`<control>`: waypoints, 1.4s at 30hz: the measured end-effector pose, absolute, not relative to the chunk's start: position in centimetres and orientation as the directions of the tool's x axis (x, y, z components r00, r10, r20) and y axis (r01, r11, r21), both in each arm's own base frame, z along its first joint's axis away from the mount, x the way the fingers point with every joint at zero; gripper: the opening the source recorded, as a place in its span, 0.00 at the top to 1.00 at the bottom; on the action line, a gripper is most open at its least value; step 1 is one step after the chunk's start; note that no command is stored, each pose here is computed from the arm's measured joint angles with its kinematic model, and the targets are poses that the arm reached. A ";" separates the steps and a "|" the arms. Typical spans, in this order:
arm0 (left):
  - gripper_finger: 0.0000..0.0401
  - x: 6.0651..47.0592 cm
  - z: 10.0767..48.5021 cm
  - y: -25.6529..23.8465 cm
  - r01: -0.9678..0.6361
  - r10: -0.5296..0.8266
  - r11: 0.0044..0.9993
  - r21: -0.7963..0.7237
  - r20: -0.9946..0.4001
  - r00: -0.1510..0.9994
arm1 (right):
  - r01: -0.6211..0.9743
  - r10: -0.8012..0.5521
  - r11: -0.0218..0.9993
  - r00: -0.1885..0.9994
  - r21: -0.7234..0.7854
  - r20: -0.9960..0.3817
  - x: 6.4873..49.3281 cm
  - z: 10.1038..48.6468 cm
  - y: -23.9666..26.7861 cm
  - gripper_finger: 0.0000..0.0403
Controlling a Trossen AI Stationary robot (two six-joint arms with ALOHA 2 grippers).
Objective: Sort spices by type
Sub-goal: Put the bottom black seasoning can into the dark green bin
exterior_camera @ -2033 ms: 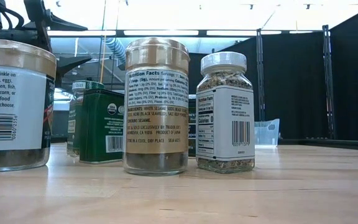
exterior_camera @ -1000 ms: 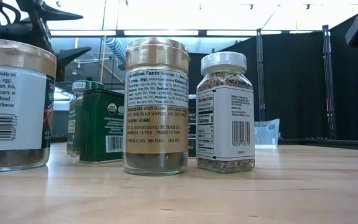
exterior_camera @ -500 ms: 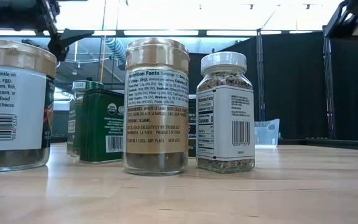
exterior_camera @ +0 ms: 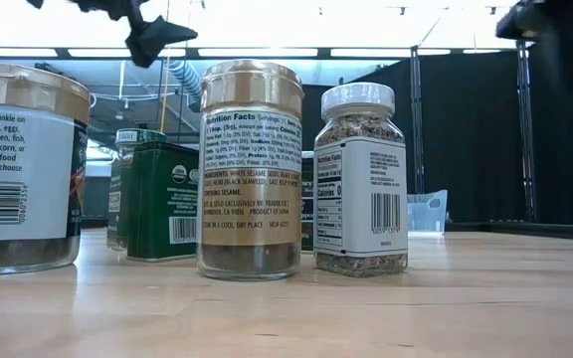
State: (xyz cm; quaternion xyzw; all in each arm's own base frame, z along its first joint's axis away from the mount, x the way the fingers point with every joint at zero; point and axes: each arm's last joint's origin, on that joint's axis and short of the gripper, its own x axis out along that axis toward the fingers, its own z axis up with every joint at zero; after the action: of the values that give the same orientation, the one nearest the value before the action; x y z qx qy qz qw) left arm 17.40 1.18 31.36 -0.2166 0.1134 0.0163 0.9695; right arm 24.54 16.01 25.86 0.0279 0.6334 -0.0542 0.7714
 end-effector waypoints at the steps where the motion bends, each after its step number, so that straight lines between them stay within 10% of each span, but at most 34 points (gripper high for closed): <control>1: 0.18 17.9 31.8 1.2 -0.079 -0.028 0.905 -0.418 -0.244 0.969 | 0.110 -0.089 0.992 0.213 -0.067 -0.973 24.5 26.1 15.6 0.55; 28: 0.18 27.4 29.8 -3.1 -0.159 -0.206 0.890 -0.427 -0.688 0.696 | 0.186 -0.284 0.957 0.469 -0.221 -0.836 25.7 32.1 3.6 0.55; 42: 0.18 32.6 28.7 -7.1 -0.400 -0.023 0.879 -0.261 -0.860 0.509 | 0.148 -0.328 0.944 0.515 -0.295 -0.792 23.6 34.4 0.7 0.55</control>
State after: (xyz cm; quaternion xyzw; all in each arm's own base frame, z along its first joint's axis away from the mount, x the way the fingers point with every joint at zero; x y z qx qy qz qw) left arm 32.65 -7.13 28.71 -0.2194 0.4824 0.1121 0.8406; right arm 23.59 0.66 34.38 -0.0950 0.4730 -0.1377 0.8651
